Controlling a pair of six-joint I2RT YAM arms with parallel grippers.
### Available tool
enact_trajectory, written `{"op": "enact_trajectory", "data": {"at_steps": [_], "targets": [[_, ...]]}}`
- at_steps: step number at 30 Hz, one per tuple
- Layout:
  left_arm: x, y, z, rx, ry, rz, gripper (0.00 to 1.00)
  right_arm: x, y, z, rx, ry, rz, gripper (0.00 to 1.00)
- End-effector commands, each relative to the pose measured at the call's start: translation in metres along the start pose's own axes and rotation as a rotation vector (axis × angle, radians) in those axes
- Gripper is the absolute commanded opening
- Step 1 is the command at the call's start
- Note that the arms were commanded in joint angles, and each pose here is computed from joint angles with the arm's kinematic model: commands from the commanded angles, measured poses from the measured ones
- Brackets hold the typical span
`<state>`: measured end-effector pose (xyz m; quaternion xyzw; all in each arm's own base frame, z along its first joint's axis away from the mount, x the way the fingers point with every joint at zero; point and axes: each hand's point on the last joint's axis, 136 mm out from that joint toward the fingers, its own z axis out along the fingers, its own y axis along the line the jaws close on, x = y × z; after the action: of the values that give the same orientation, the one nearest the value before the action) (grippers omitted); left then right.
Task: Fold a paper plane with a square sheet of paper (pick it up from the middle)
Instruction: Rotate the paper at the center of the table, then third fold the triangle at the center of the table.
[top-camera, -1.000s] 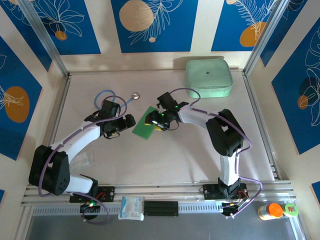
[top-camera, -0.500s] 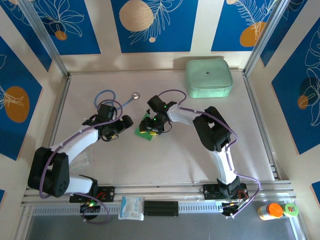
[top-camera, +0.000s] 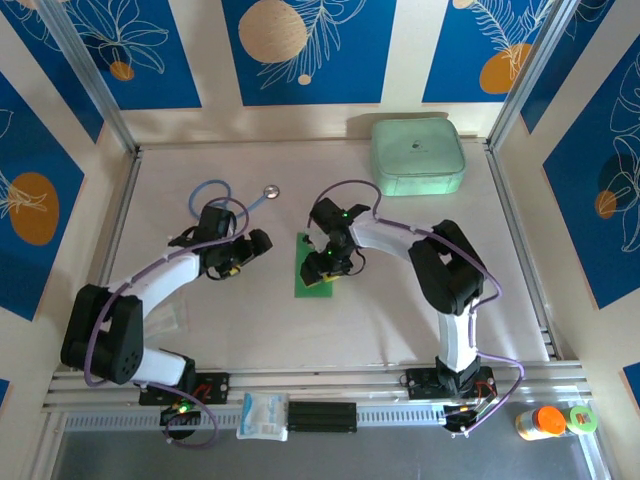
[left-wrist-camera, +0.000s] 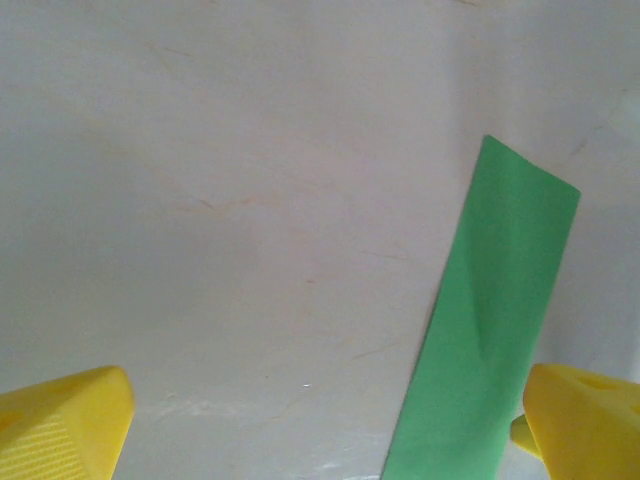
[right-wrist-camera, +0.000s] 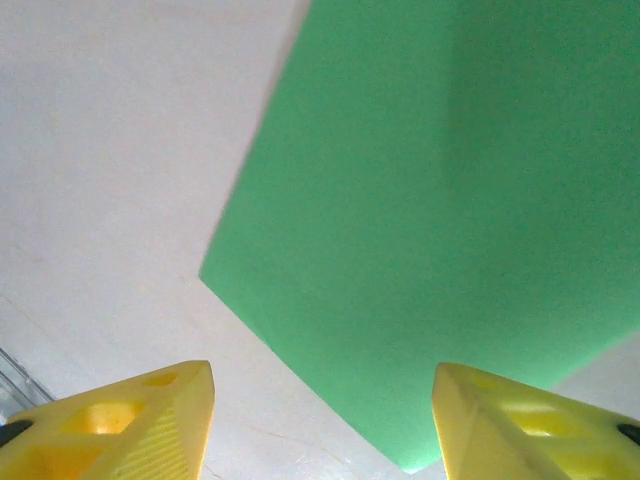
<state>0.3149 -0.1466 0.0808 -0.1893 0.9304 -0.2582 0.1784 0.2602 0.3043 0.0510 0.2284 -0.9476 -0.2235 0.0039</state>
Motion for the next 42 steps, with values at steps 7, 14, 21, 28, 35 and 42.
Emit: {"op": "enact_trajectory", "data": {"at_steps": [7, 14, 21, 28, 35, 42], "targets": [[0.017, -0.044, 0.006, 0.183, 0.106, 0.032, 0.99, -0.039, 0.000, -0.038, -0.047, -0.309, 0.367, 0.60], [0.040, -0.054, 0.011, 0.198, 0.163, 0.045, 1.00, -0.034, -0.009, -0.015, -0.034, -0.253, 0.421, 0.59], [0.061, -0.058, 0.020, 0.184, 0.209, 0.068, 0.97, -0.032, -0.019, -0.003, -0.011, -0.233, 0.449, 0.59], [0.080, -0.056, 0.031, 0.161, 0.265, 0.084, 0.86, -0.024, -0.031, 0.012, 0.014, -0.194, 0.486, 0.57], [0.090, -0.052, 0.039, 0.148, 0.298, 0.085, 0.72, -0.007, -0.050, 0.030, 0.059, -0.137, 0.529, 0.55], [0.095, -0.049, 0.048, 0.149, 0.330, 0.077, 0.54, 0.004, -0.062, 0.037, 0.082, -0.105, 0.546, 0.55]]}}
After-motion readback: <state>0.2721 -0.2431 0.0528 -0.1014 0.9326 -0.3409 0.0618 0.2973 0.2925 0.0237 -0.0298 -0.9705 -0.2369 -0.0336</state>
